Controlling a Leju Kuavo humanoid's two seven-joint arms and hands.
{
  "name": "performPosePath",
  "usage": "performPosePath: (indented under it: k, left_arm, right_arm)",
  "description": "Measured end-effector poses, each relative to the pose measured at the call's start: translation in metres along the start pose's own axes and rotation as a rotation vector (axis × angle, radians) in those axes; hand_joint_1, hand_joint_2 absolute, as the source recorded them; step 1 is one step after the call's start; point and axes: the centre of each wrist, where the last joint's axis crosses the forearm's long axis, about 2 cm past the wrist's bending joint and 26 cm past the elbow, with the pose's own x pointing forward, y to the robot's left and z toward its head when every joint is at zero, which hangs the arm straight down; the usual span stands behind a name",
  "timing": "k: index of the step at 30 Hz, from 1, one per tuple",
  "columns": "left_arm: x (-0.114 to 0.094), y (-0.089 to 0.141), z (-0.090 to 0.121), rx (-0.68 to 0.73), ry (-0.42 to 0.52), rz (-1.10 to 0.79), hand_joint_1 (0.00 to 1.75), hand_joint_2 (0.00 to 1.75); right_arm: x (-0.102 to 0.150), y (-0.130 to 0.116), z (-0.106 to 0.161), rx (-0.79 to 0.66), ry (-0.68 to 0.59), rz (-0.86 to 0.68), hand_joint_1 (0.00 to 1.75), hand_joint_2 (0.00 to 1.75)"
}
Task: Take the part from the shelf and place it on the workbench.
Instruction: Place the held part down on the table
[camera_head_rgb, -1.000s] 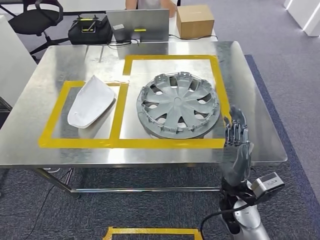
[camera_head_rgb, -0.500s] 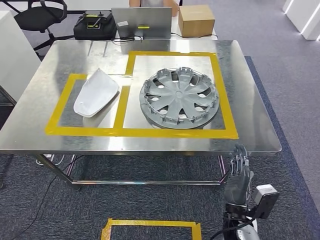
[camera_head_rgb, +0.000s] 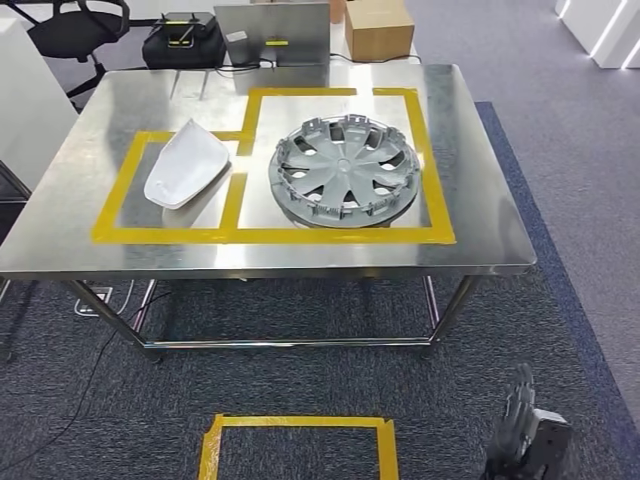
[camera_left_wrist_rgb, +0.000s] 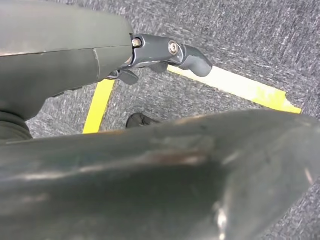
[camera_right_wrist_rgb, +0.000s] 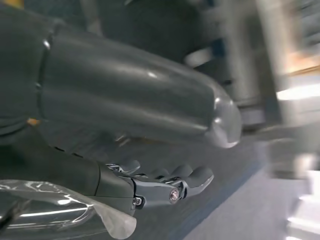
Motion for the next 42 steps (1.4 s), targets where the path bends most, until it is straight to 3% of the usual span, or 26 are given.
performPosePath:
  k: [4,11,17,26,33,42]
  left_arm:
    - [0.000,0.005,-0.001,0.009,0.000,-0.002,0.00,0.00]
    - [0.003,0.010,-0.004,0.015,-0.003,-0.009,0.00,0.00]
    - [0.005,0.012,-0.006,0.003,-0.001,-0.018,0.00,0.00]
    - [0.004,0.010,-0.005,-0.023,0.018,-0.005,0.00,0.00]
    - [0.003,0.011,-0.005,-0.020,0.023,-0.011,0.00,0.00]
    - [0.002,0.014,-0.005,-0.025,0.031,-0.027,0.00,0.00]
  right_arm:
    - [-0.034,0.004,0.023,0.097,0.190,0.179,0.00,0.00]
    - [-0.064,0.006,0.051,0.197,0.414,0.282,0.00,0.00]
    - [-0.080,0.007,0.083,0.265,0.735,0.144,0.00,0.00]
    - [-0.084,0.013,0.106,0.139,1.067,-0.005,0.00,0.00]
    - [-0.083,0.020,0.112,0.054,1.111,-0.133,0.00,0.00]
    - [-0.083,0.023,0.111,0.097,1.094,-0.110,0.00,0.00]
